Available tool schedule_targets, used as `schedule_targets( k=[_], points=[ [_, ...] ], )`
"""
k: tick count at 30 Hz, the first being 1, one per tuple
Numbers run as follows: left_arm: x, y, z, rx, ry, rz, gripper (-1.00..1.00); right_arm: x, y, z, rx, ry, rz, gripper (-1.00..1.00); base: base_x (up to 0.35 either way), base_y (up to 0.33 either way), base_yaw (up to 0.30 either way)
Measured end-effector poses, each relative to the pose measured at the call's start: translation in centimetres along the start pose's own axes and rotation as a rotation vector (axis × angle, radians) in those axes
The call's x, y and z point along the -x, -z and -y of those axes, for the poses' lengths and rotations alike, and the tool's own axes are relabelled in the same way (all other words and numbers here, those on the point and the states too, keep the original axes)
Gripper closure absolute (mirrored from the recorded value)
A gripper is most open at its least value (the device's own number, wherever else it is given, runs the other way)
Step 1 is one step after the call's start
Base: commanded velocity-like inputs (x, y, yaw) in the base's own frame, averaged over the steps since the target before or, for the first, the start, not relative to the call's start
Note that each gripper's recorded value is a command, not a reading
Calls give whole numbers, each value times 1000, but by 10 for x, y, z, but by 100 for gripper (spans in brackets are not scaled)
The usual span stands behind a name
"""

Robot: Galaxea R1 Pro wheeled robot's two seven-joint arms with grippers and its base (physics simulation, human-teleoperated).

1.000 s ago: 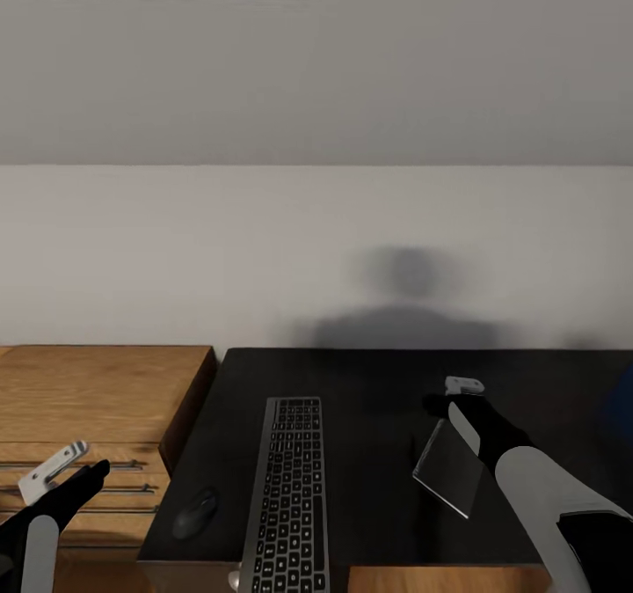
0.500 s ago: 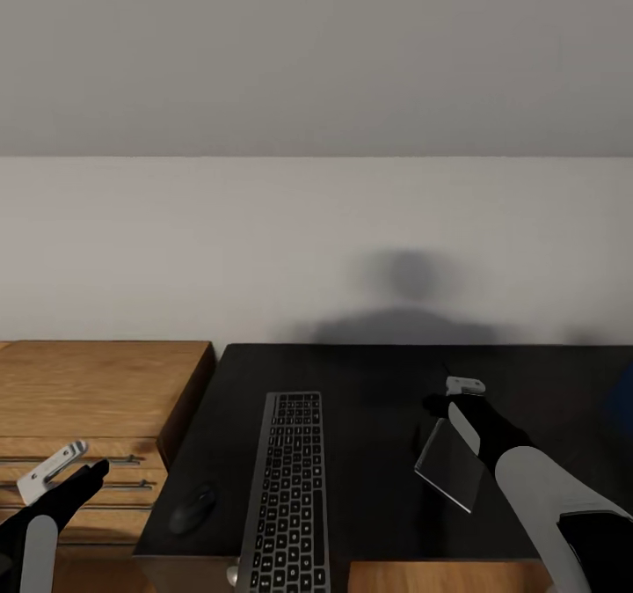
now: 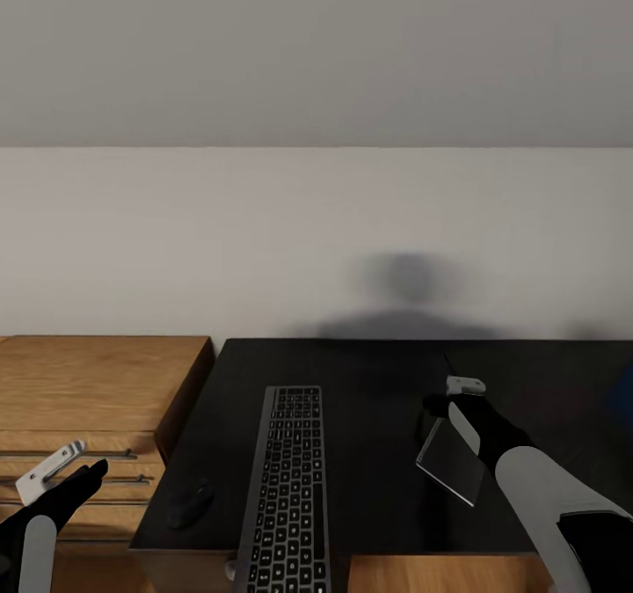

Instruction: In the bedroom, organize the workspace by keeping the computer under the desk, ensuring the monitor is on the desk, placing the keyboard on the desk next to the monitor, placing the mouse on the desk next to the keyboard, moving the folder from the swivel chair onto the desk next to the mouse, stacking the notebook on top of the folder with the pen on top of the notebook, and positioning the swivel chair next to the desk.

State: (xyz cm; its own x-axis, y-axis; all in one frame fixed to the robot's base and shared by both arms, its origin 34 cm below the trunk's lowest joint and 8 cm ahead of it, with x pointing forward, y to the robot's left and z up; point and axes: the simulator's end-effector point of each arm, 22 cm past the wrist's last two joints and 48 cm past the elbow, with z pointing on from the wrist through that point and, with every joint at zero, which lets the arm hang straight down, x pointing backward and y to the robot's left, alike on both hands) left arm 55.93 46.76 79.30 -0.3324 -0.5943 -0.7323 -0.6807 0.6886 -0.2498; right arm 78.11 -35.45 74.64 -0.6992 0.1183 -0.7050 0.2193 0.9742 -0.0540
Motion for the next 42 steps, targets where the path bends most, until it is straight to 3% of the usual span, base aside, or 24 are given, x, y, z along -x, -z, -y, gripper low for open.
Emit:
schedule_targets(
  k=[10,27,42],
  points=[
    [-10,-7,-4,0,2,-1,-100,-7,-8,1,-10,26,6,-100,0,0,0],
    [-26,-19,-10,-1,1,-2,-100,-4,-17,-3,-3,23,50,-100,0,0,0],
    [-27,-19,-8,-7,3,-4,-100,-4,-17,-4,0,21,50,-100,-2,0,0]
  ],
)
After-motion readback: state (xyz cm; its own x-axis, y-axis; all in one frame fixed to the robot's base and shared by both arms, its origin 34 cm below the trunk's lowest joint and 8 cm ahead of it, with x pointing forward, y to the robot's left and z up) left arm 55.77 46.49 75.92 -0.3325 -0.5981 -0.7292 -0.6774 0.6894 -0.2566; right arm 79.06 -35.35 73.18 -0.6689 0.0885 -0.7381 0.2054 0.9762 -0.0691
